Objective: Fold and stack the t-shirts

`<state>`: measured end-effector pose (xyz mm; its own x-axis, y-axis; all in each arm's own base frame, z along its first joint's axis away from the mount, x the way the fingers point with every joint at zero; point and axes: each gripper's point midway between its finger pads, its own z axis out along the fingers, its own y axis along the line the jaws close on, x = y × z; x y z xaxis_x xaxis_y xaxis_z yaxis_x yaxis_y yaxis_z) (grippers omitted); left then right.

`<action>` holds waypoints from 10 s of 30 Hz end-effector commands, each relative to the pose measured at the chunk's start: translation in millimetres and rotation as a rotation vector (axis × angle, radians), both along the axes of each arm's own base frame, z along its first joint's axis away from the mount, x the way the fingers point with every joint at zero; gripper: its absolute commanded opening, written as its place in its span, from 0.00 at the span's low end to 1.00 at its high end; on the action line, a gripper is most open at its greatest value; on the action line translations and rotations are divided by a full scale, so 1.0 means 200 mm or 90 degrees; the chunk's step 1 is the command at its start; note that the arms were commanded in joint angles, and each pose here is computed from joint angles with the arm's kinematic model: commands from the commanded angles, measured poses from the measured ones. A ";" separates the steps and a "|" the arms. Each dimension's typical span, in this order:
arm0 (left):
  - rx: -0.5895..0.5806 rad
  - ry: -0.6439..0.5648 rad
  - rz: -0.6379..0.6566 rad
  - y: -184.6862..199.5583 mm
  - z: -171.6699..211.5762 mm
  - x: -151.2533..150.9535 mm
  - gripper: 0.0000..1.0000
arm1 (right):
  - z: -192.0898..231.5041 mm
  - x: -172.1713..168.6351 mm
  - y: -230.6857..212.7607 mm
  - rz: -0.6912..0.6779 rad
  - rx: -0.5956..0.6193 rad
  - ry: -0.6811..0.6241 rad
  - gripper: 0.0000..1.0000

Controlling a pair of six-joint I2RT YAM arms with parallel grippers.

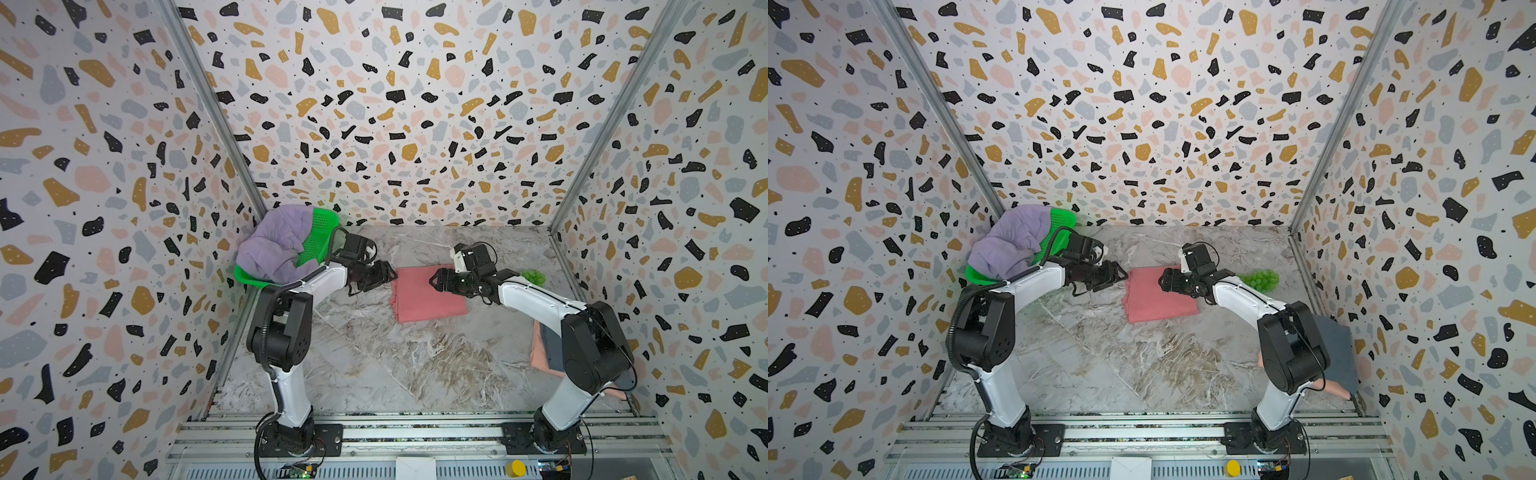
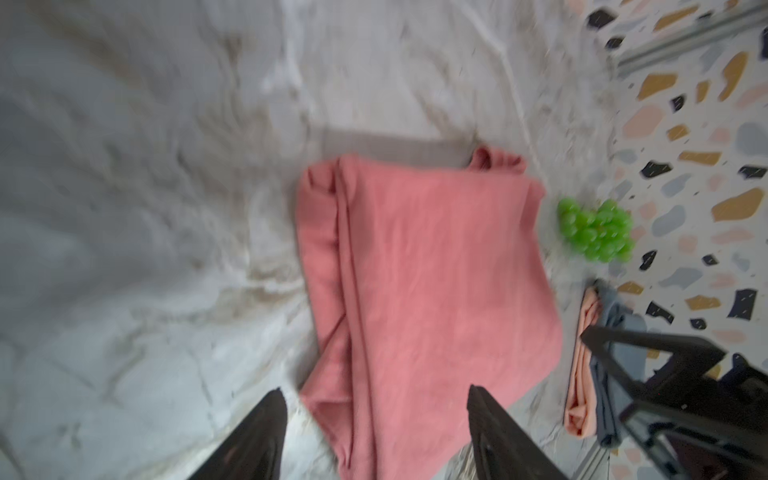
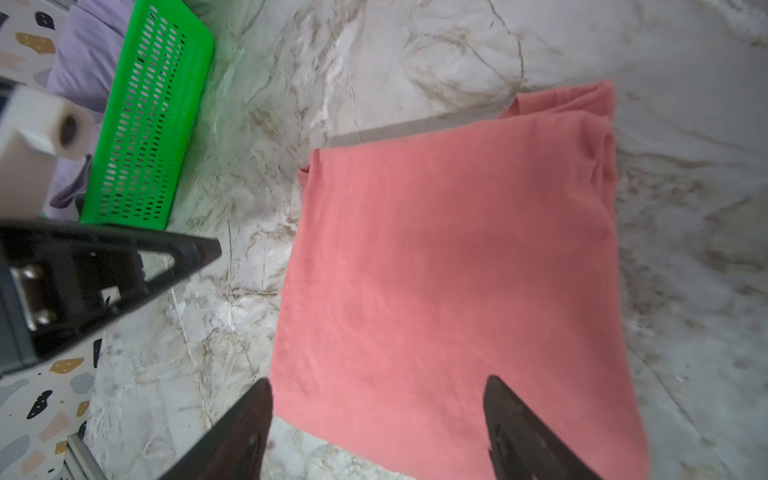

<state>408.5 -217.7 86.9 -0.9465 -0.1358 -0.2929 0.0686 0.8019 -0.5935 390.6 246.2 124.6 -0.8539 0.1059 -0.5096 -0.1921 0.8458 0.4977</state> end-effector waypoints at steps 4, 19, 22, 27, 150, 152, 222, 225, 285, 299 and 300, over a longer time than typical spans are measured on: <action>0.048 0.033 -0.050 -0.04 -0.07 -0.29 0.69 | -0.06 -0.20 -0.13 -0.050 0.025 0.042 0.87; -0.101 0.085 0.018 -0.36 -0.14 -0.36 0.51 | -0.16 -0.56 -0.35 -0.155 0.224 0.071 0.99; -0.107 0.059 0.011 -0.42 -0.06 -0.31 0.22 | -0.16 -0.57 -0.35 -0.168 0.263 0.068 0.99; -0.154 0.046 -0.004 -0.57 0.09 -0.33 0.04 | -0.12 -0.58 -0.29 -0.174 0.384 0.069 0.99; -0.144 -0.010 -0.120 -0.39 0.07 0.00 0.81 | 0.24 -1.05 -2.16 -0.913 -0.004 0.182 0.99; -0.147 -0.012 -0.119 -0.39 0.09 0.01 0.80 | 0.32 -1.02 -2.15 -0.919 -0.002 0.149 0.99; 0.407 -0.631 0.526 1.54 0.74 -0.41 0.99 | 0.34 -0.38 -1.15 -0.376 -0.349 -0.401 0.99; 0.434 -0.649 0.533 1.55 0.62 -0.51 0.99 | 0.31 -0.51 -1.22 -0.407 -0.330 -0.447 0.99; 0.489 -0.620 0.453 1.35 0.23 -0.27 1.00 | 0.00 -0.13 -1.22 -0.295 -0.311 -0.539 0.99; 0.488 -0.621 0.454 1.35 0.23 -0.28 1.00 | 0.00 -0.13 -1.21 -0.294 -0.312 -0.538 0.99; 0.489 -0.621 0.454 1.35 0.23 -0.28 1.00 | 0.00 -0.13 -1.21 -0.295 -0.312 -0.540 0.99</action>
